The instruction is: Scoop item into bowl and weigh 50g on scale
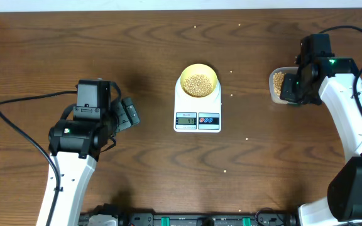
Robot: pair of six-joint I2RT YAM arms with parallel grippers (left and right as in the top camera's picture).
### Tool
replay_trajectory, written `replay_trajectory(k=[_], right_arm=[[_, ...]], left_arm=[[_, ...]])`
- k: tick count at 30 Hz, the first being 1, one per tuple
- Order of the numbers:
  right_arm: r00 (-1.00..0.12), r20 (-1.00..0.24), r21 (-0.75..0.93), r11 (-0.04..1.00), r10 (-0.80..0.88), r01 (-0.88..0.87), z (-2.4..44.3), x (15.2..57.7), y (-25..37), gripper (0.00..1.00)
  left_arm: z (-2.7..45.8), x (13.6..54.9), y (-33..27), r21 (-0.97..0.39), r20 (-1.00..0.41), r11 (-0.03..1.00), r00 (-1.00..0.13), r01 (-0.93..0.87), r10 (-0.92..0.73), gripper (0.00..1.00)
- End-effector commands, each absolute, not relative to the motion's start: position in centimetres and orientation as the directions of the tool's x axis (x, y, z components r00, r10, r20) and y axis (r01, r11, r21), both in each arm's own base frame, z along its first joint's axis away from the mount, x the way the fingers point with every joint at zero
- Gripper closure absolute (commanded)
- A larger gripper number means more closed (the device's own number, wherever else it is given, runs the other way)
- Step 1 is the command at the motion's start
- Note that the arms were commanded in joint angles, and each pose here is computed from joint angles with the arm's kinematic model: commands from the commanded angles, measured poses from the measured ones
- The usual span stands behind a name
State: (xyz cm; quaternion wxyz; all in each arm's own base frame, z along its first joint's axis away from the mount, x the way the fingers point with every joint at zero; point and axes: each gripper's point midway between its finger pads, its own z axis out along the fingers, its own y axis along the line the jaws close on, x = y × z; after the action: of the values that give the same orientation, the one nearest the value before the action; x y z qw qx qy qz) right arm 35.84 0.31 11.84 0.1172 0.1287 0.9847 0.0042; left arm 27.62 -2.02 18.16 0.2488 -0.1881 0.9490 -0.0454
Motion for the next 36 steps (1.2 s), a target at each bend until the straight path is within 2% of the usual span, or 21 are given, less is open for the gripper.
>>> replay_trajectory(k=[1,30,36], right_arm=[[-0.939,-0.210,0.048,0.962,0.271,0.267,11.5,35.5,0.4,0.99],[-0.907,-0.324,0.082,0.963,0.270,0.257,16.0,34.8,0.4,0.99],[-0.911,-0.312,0.078,0.963,0.270,0.258,15.9,34.5,0.4,0.99]], left_arm=[[18.5,27.8,-1.6,-0.170,-0.467,0.922,-0.795,-0.347,-0.386,0.04],[18.5,27.8,-1.6,-0.170,-0.467,0.922,-0.795,-0.347,-0.386,0.04],[18.5,27.8,-1.6,-0.170,-0.467,0.922,-0.795,-0.347,-0.386,0.04]])
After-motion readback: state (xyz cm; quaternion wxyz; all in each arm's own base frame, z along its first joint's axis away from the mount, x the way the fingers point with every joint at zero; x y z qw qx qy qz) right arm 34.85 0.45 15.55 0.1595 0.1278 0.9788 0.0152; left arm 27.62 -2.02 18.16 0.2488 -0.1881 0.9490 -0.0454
